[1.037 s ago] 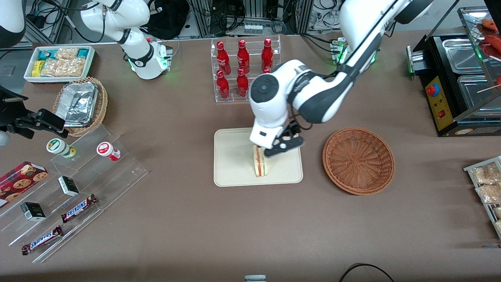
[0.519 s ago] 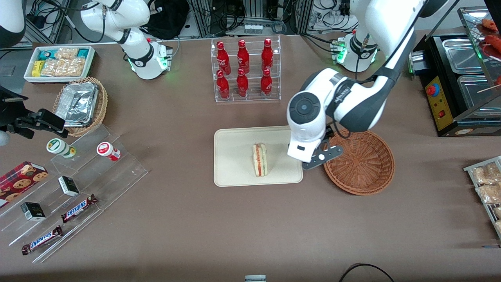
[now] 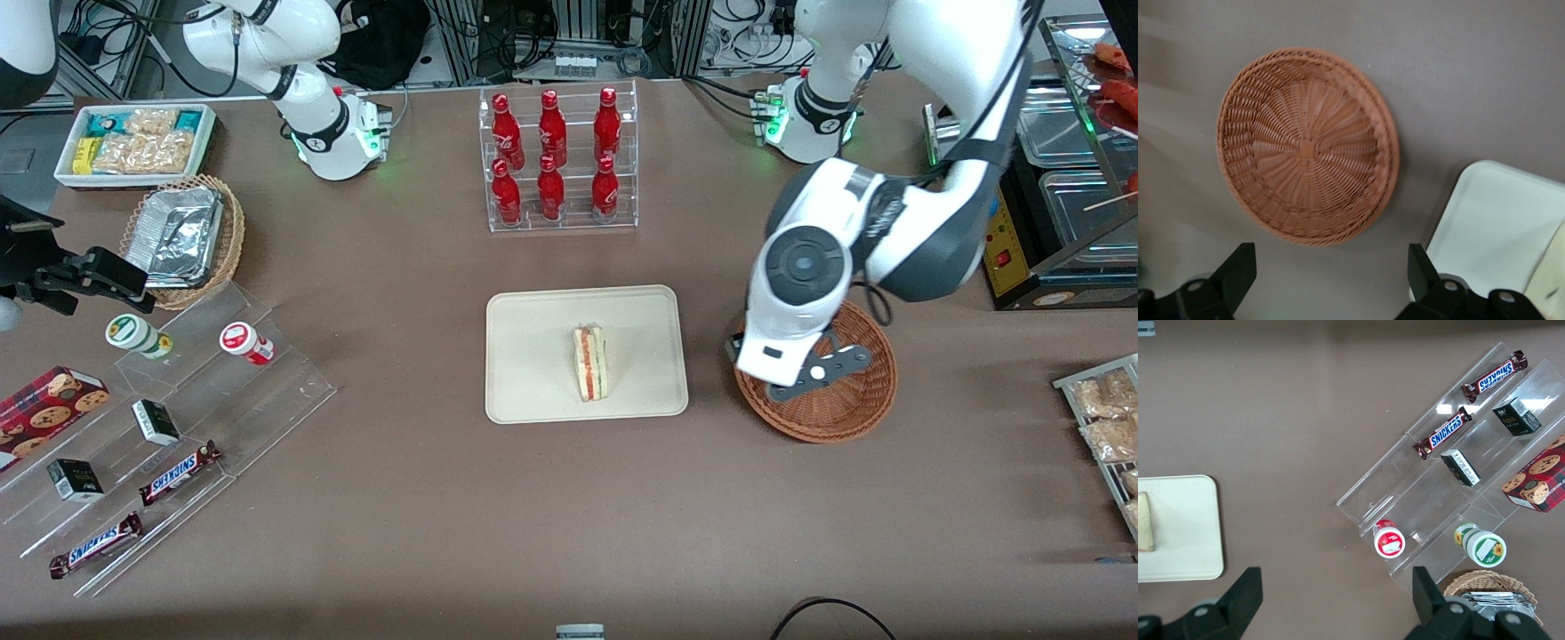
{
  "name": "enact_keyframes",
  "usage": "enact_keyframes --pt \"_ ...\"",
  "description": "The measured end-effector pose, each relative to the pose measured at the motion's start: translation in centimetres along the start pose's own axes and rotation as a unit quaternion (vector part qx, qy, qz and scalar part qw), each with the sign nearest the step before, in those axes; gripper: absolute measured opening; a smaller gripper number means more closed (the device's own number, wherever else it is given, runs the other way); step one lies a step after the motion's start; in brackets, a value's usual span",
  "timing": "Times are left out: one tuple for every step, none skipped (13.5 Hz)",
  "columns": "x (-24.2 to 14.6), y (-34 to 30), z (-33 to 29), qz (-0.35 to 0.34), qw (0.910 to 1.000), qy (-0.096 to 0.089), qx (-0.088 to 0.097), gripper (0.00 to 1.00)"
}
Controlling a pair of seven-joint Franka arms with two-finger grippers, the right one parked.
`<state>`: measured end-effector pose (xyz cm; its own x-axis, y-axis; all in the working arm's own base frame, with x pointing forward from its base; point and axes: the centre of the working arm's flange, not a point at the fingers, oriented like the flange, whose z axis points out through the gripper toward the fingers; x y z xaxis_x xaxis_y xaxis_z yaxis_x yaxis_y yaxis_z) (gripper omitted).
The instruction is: Place sandwich from basket to tray
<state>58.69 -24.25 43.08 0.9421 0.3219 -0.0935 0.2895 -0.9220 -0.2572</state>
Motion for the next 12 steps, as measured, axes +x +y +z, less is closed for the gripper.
enact_keyframes --pt "-0.1 -1.4 -0.1 0.014 0.9999 -0.007 0.001 1.0" --pt "-0.5 -2.6 -0.3 0.028 0.9995 -0.011 0.001 1.0" --pt "-0.9 -3.6 -0.8 0.04 0.9991 -0.015 0.0 1.0" --pt "-1.2 -4.9 -1.3 0.051 0.9985 -0.022 -0.001 1.0" --pt "-1.4 -6.2 -1.8 0.065 0.9975 -0.029 -0.002 1.0" --pt "-1.5 -7.6 -2.4 0.078 0.9962 -0.038 -0.005 1.0" --pt "-1.4 -9.0 -2.9 0.092 0.9947 -0.047 -0.01 1.0" --pt "-1.4 -10.3 -3.3 0.105 0.9929 -0.054 -0.013 1.0" --pt "-1.3 -11.4 -3.6 0.117 0.9913 -0.059 -0.013 1.0" --pt "-1.3 -12.3 -3.9 0.129 0.9896 -0.062 -0.015 1.0" --pt "-1.3 -13.1 -4.2 0.139 0.9878 -0.067 -0.02 1.0" --pt "-1.2 -14.2 -4.4 0.154 0.9851 -0.073 -0.026 1.0"
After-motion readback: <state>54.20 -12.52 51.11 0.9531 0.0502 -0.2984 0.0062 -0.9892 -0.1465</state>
